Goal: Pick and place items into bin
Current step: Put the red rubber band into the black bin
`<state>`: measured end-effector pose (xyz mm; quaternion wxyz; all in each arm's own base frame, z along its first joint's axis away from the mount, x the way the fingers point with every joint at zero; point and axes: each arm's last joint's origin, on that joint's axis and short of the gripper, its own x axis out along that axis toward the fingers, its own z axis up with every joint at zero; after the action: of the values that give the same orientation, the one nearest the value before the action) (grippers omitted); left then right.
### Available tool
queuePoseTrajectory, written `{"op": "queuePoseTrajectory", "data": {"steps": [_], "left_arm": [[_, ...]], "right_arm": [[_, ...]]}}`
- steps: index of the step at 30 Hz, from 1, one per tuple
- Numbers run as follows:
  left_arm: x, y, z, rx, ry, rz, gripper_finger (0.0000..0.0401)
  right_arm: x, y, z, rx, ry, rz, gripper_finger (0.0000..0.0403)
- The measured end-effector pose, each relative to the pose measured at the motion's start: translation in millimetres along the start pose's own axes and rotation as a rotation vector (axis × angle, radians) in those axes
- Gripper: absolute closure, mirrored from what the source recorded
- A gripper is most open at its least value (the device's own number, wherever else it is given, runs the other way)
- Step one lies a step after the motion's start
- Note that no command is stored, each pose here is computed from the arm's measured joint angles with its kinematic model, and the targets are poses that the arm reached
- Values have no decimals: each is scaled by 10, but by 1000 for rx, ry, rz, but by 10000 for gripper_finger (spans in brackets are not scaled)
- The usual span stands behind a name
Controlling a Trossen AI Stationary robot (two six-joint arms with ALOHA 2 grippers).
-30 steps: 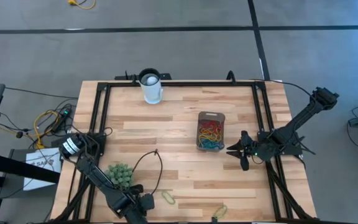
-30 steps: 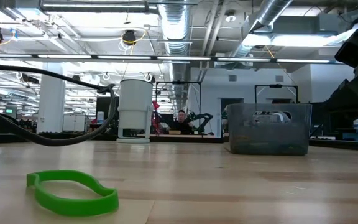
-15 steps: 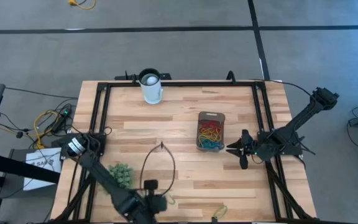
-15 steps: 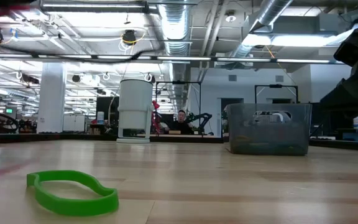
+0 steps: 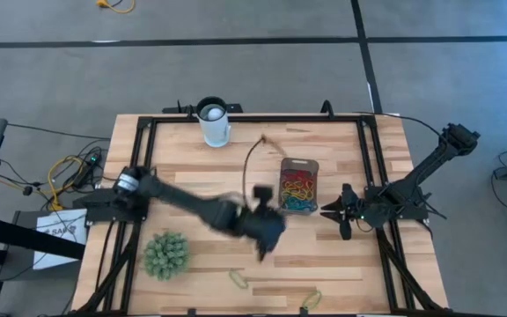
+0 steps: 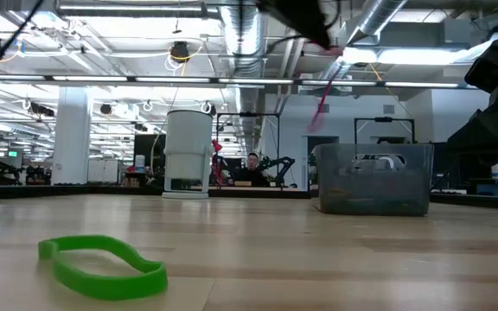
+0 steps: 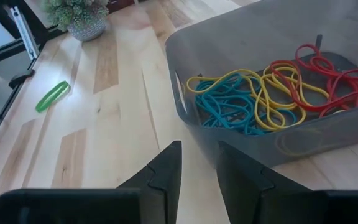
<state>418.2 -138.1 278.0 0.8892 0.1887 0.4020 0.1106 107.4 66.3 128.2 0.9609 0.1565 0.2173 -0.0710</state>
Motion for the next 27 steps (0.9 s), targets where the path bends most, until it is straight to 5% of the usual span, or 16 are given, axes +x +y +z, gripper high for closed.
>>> {"op": "queuePoseTrajectory", "data": {"steps": [6, 14, 27], "left_arm": [[385, 739, 234, -56, -207, -20, 401], [894, 1486, 48, -185, -215, -109, 401], [1882, 1582, -344, -279, -186, -161, 401]], "right_arm": [[-2, 8, -7, 3, 21, 25, 310], [-2, 6, -9, -15, 21, 22, 310], [-2, -10, -26, -23, 36, 7, 310]]}}
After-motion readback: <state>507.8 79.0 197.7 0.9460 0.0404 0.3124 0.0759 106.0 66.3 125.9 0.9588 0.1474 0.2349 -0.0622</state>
